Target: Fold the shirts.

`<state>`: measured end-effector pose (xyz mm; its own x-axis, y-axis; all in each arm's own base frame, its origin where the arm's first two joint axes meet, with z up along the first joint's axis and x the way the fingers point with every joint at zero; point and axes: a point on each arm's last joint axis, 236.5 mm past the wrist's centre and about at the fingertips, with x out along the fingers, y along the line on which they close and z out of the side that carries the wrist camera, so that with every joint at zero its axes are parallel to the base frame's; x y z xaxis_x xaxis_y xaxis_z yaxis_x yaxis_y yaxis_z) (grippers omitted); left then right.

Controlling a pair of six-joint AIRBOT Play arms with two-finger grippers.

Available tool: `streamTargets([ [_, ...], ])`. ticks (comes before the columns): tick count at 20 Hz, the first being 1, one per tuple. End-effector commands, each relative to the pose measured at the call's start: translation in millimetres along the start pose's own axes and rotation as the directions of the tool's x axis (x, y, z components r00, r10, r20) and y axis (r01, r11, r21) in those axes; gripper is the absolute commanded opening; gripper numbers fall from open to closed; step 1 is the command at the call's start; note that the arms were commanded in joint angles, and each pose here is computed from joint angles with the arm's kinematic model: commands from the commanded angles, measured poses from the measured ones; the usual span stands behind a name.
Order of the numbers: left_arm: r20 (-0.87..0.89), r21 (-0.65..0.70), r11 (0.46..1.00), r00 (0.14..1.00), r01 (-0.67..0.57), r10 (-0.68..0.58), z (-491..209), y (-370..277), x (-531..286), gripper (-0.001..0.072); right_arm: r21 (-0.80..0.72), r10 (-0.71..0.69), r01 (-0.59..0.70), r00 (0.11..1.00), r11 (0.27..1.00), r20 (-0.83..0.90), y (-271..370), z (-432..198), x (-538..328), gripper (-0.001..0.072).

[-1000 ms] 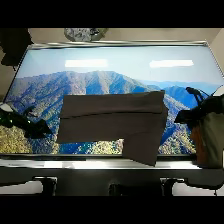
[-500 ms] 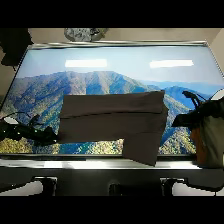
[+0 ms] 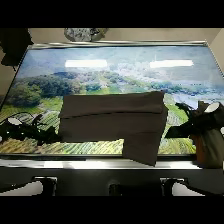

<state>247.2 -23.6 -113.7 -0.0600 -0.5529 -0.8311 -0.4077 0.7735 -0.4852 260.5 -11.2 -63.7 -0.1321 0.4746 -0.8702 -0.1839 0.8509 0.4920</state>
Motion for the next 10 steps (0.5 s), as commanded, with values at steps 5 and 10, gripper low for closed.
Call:
streamTargets([
  [5,0.027,0.005,1.0,1.0,-0.013,0.013,6.2,2.6,0.5,0.0028,0.084,0.107,-0.113,0.992,0.99,0.069,20.3,-22.2,65.5,0.053],
  [10,0.027,0.006,1.0,1.0,-0.013,0.013,6.1,2.4,0.5,0.0028,0.151,0.071,-0.096,0.984,0.984,0.162,11.3,-7.5,75.9,0.0043],
])
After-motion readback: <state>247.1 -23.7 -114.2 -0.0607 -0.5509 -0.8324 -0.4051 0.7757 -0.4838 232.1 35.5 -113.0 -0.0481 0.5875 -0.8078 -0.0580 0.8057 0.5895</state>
